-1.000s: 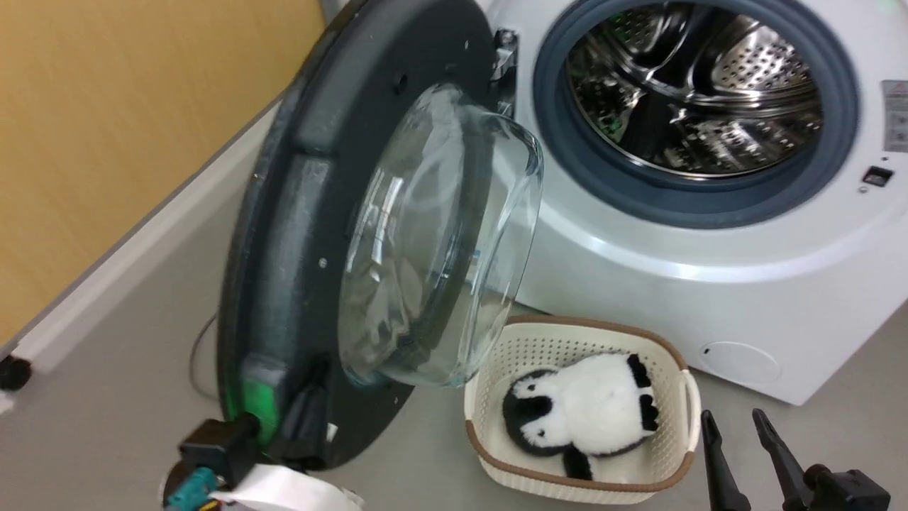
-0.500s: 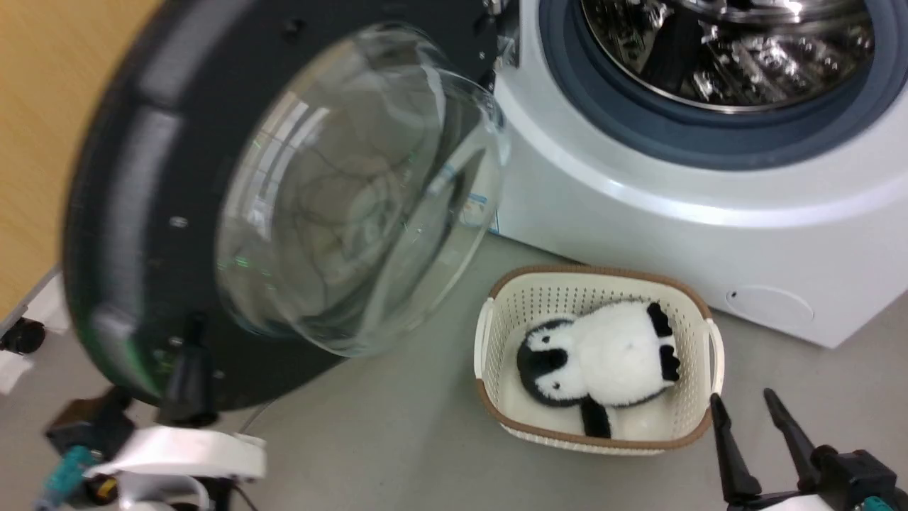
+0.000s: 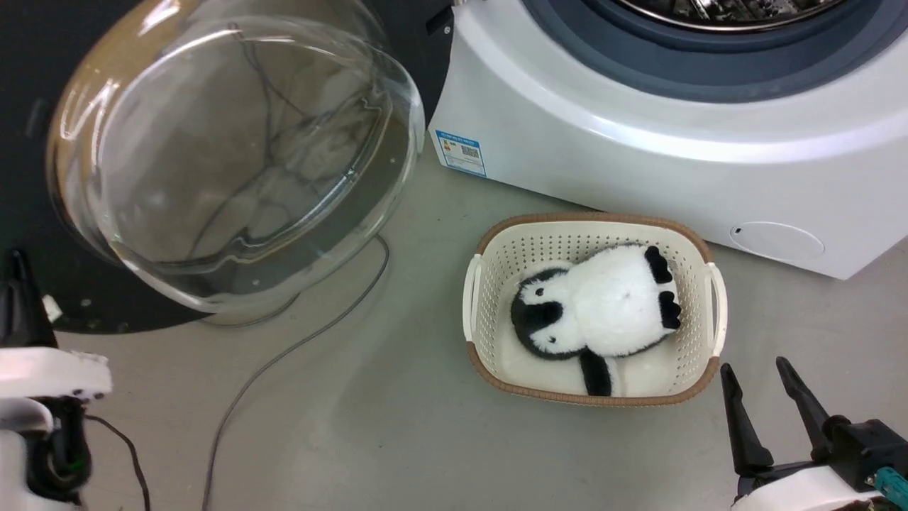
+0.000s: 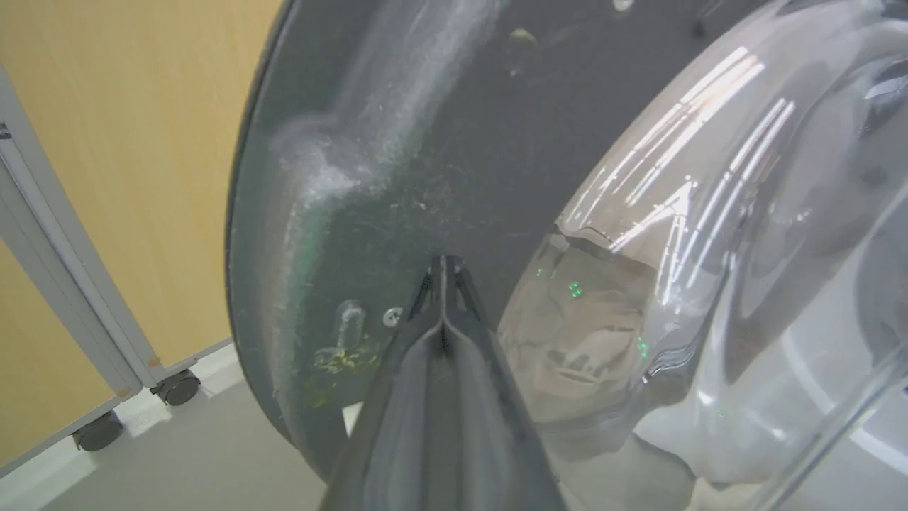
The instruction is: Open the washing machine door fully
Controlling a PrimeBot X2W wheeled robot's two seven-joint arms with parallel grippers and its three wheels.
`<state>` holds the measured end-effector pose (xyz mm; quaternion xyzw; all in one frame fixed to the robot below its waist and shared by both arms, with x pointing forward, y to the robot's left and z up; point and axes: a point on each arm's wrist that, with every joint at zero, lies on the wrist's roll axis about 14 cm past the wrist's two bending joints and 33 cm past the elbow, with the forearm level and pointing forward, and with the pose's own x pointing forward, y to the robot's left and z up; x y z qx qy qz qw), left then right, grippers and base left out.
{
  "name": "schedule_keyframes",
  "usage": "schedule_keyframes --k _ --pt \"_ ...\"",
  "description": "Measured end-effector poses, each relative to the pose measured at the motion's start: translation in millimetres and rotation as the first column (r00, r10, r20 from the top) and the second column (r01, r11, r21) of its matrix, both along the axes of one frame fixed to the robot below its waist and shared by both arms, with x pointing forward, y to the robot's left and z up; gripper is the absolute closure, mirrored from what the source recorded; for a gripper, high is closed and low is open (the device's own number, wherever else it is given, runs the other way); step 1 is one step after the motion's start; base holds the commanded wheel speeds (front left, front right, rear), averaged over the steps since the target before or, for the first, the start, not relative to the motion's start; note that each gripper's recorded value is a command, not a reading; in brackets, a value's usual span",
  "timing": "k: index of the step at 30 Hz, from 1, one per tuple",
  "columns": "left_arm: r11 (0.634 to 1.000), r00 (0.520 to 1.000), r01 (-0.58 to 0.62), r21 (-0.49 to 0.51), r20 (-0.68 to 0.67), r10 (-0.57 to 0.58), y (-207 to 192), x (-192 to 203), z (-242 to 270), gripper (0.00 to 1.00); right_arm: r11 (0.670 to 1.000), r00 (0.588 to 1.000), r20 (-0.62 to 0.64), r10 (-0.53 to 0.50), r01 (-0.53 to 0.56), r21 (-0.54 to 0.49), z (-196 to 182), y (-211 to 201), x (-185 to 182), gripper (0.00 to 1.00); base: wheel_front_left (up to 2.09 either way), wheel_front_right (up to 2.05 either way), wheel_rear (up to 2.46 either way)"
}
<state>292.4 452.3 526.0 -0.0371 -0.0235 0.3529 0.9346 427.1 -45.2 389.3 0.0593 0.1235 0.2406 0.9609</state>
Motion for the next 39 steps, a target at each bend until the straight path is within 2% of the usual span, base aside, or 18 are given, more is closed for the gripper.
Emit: schedule_keyframes --k 11,21,31,39 --pt "1.0 0.999 -0.005 -0.005 -0.032 0.005 27.7 14.2 -2.6 1.0 1.0 1.0 -0.006 -0.008 0.008 -0.01 -3.4 -4.2 5.2 0.0 0.0 0.0 0.0" --pt "0.999 0.999 0.042 -0.002 -0.033 -0.042 19.6 21.1 -5.4 1.0 1.0 1.0 0.018 -0.026 0.026 -0.013 5.0 -10.3 4.7 0.0 0.0 0.0 0.0" --pt "0.98 0.977 0.197 0.025 0.072 -0.199 -33.6 25.7 18.5 1.0 0.998 0.991 0.123 -0.053 0.051 0.022 46.7 -11.0 -3.3 0.0 0.0 0.0 0.0" --pt "0.936 0.928 0.351 0.016 0.132 -0.35 -98.5 25.0 28.5 1.0 0.993 0.958 0.263 -0.113 0.101 0.061 101.2 -27.0 -12.7 0.0 0.0 0.0 0.0"
